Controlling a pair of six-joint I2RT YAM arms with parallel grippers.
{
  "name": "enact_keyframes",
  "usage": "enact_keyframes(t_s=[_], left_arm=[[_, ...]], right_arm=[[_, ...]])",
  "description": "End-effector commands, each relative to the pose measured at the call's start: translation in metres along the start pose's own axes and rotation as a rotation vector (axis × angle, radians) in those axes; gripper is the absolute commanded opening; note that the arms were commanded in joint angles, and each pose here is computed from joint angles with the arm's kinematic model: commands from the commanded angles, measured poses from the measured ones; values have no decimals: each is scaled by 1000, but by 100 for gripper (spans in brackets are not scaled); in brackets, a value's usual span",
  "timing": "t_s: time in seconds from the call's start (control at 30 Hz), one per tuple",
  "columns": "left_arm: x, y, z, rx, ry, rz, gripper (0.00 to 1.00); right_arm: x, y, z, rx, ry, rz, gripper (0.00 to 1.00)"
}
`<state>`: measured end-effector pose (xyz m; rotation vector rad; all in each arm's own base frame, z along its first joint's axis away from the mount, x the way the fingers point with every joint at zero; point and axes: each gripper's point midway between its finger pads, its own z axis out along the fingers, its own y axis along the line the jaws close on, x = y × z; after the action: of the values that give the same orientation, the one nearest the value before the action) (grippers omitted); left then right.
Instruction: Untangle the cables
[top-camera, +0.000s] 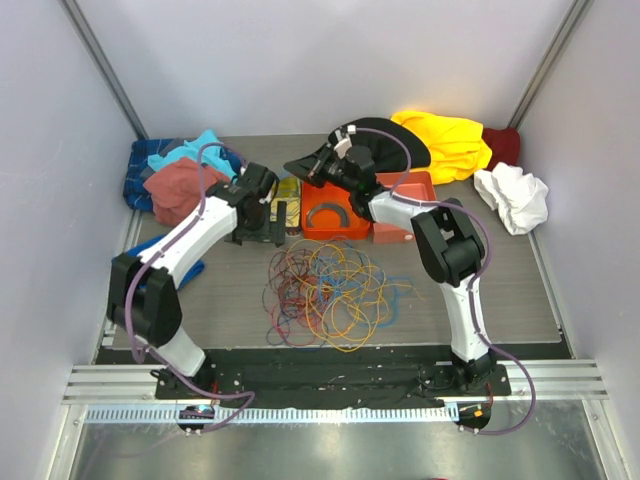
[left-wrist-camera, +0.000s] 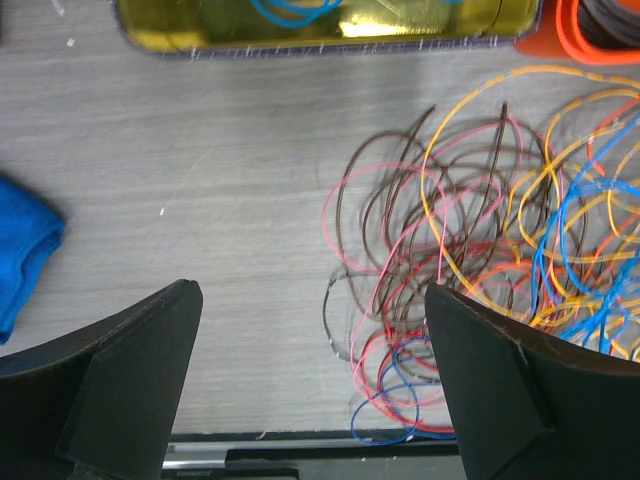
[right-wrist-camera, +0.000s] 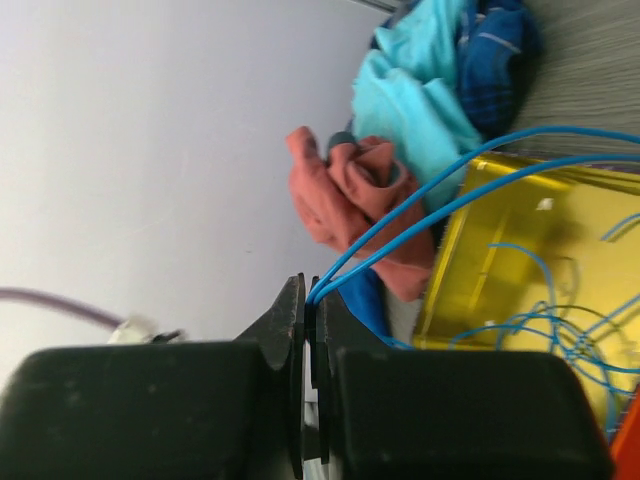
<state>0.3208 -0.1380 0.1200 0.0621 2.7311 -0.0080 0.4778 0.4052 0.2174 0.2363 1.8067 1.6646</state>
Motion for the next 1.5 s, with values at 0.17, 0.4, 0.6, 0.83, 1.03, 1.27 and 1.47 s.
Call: enact_keyframes(t_s=[0.17,0.4,0.6,0.83,1.03,1.27,1.47], left_arm=[[9,20,-43,6,-185,-92,100],[3,23,-71,68,-352,-212,100],[1,22,-78,97,-385,-239,100],[1,22,-81,111,-416,-259,100],[0,31,-92,98,-466,-273,100],[0,34,-97,98,-493,-280,100],[-2,31,-97,115,-496,-287,100]], right_arm=[[6,-44,12,205,98,-165,1],[25,-52,23,303,180,-279,1],[56,-51,28,382,258,-370,1],[68,-78,22,564,274,-536,1],[69,-105,27,679,302,-645,1],[76,-103,28,714,293,-696,31],[65,-68,21,709,255,-750,52]])
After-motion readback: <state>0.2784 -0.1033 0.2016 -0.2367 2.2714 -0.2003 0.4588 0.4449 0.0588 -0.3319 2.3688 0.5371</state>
